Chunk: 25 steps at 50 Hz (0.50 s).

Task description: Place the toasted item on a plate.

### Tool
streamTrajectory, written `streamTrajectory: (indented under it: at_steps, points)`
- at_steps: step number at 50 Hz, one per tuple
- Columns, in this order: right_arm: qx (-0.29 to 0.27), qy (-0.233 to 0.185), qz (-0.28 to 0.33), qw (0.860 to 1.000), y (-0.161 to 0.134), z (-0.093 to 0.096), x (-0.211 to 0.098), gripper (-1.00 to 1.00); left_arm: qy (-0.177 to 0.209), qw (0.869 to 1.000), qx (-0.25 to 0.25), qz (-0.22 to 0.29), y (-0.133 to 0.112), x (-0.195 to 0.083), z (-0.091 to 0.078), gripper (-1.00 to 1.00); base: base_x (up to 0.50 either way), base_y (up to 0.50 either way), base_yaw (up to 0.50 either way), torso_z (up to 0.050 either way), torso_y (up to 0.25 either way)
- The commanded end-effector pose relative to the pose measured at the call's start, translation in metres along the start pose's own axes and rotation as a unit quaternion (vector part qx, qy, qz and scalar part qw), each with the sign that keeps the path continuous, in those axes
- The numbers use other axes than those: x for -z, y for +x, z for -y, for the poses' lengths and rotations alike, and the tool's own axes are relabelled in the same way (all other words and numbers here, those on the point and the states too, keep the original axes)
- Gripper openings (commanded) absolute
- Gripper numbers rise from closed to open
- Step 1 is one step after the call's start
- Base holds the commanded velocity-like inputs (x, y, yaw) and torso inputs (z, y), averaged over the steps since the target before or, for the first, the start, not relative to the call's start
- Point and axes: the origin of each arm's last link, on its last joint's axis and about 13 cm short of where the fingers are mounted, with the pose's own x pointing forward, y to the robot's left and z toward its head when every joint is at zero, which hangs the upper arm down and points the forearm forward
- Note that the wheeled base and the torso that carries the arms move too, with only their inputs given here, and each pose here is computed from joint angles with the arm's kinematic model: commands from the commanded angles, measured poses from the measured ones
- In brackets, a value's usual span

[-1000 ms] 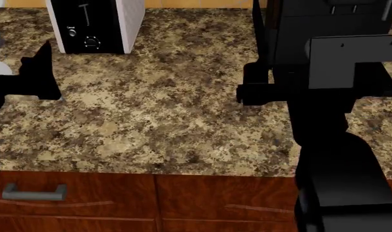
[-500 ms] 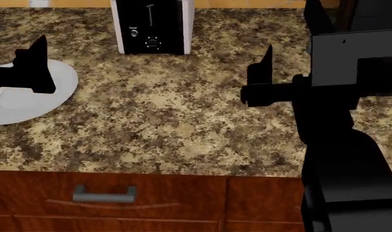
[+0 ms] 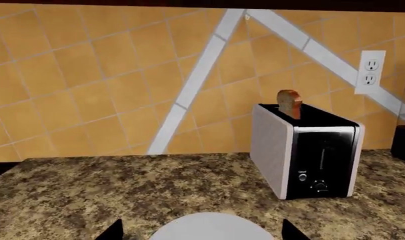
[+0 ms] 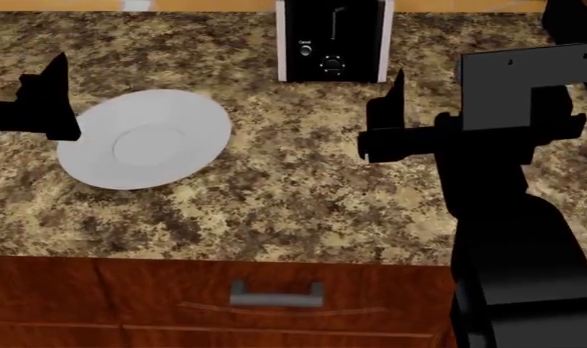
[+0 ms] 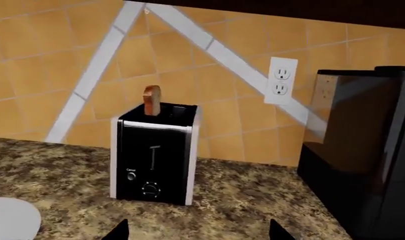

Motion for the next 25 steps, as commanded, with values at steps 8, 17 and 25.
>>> streamTrajectory:
  at_steps: [8, 17, 25]
  points:
    - [-0.006, -0.003, -0.002, 1.0, -0.0012, -0.0015, 0.0004, 1.0, -0.001, 1.0, -0.001, 0.001, -0.0004, 0.0005, -0.0013, 1.0, 0.0, 0.5, 0.0, 0.0, 0.0]
    - [0.012, 0.006, 0.016, 1.0, -0.0054, 0.0028, -0.0017, 1.0, 0.0, 1.0, -0.001, -0.003, -0.0022, 0.0048, -0.0013, 1.0, 0.0, 0.37, 0.0, 0.0, 0.0]
    - [0.01, 0.005, 0.023, 1.0, -0.0056, 0.0015, -0.0068, 1.0, 0.0, 1.0, 0.0, 0.0, -0.0014, 0.0031, -0.001, 1.0, 0.0, 0.0, 0.0, 0.0, 0.0]
